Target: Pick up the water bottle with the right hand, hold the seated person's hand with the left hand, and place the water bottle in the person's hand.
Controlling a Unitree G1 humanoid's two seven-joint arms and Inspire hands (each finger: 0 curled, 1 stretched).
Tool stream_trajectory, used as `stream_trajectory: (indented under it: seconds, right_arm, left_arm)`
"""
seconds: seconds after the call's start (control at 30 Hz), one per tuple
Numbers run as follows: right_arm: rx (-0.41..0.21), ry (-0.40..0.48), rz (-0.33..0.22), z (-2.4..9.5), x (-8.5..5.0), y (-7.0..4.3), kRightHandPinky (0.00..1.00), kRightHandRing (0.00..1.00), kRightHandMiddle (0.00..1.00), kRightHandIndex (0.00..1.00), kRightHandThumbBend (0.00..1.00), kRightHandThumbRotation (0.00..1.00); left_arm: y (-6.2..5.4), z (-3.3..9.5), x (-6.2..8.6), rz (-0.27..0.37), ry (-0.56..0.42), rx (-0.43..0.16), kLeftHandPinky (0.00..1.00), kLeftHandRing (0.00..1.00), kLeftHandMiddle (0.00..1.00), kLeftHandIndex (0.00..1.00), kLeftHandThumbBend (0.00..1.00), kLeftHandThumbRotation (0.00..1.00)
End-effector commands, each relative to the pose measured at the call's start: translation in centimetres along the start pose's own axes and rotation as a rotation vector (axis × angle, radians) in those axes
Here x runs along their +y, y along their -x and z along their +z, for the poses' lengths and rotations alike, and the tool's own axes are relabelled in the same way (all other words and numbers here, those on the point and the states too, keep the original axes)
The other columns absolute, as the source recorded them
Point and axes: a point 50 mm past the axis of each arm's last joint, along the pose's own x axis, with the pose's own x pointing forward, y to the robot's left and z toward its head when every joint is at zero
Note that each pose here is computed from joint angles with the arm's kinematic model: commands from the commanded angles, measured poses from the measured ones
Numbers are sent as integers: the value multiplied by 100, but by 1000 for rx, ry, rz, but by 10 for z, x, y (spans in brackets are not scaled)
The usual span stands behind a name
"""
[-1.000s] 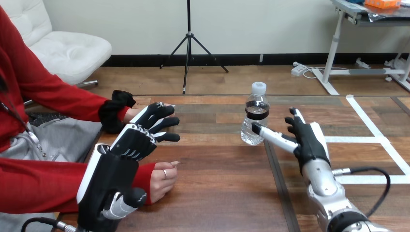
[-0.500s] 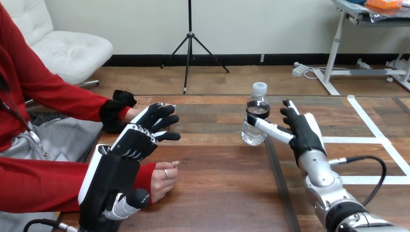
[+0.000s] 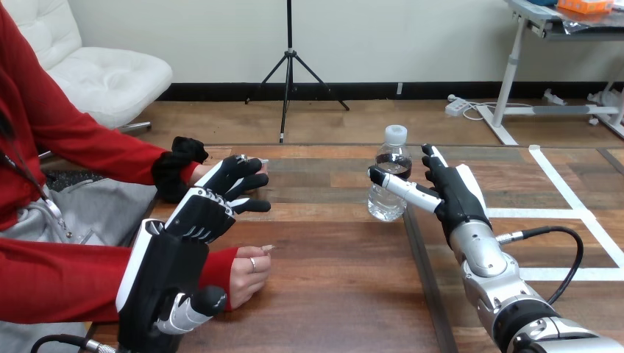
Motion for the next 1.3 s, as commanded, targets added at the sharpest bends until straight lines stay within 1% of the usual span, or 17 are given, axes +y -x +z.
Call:
stream_trajectory:
  seconds: [0.0,0.23,0.4,0.73,0.83,0.93,0.97,1.03,1.07,1.13,1.17,1.23,1.27]
  right_arm:
    - [-98,6,-12,38,-4,-11,99,100,99,100,100,54]
    - [-96,3,-10,38,-5,-11,98,100,100,100,100,56]
    - [-92,11,-9,37,-5,-11,99,100,100,100,100,56]
    - [-87,29,-9,37,-7,-12,98,100,100,100,100,54]
    - [-92,43,-14,38,-8,-12,98,100,100,100,100,54]
    - [-90,43,-22,38,-9,-12,98,100,100,100,100,54]
    - [-90,50,-24,37,-10,-12,98,100,99,100,100,54]
    - [-91,58,-26,38,-11,-12,97,99,99,100,100,55]
    - [-99,53,-35,38,-12,-12,97,99,99,100,100,55]
    - [-109,45,-47,38,-13,-11,96,98,98,100,100,56]
    - [-112,48,-51,38,-13,-11,95,98,98,100,100,56]
    - [-111,53,-54,38,-14,-11,94,97,97,100,100,58]
    - [-109,46,-56,38,-14,-11,94,97,97,100,100,59]
  left_arm:
    - [-7,-1,0,-13,0,-10,70,83,87,88,99,78]
    - [-6,-1,-1,-23,-1,11,69,82,87,88,100,79]
    - [-7,-2,-2,-22,-5,10,69,82,87,88,99,80]
    - [-9,-2,-2,-36,-27,14,69,82,88,88,100,82]
    - [-11,-2,-3,-49,-31,35,70,83,88,88,100,82]
    - [-18,-4,-5,-60,-30,39,71,83,89,88,100,82]
    - [-23,-5,-6,-72,-21,46,72,84,90,89,100,81]
    - [-28,-7,-7,-84,-11,58,73,85,90,89,100,81]
    - [-34,-8,-9,-100,-8,70,74,86,91,90,100,81]
    - [-39,-10,-10,-114,-8,86,75,87,92,91,100,81]
    - [-45,-12,-12,-130,-2,96,75,87,92,91,100,82]
    - [-52,-15,-14,-144,3,110,77,89,94,92,100,83]
    - [-58,-17,-17,-152,17,118,78,90,95,92,100,83]
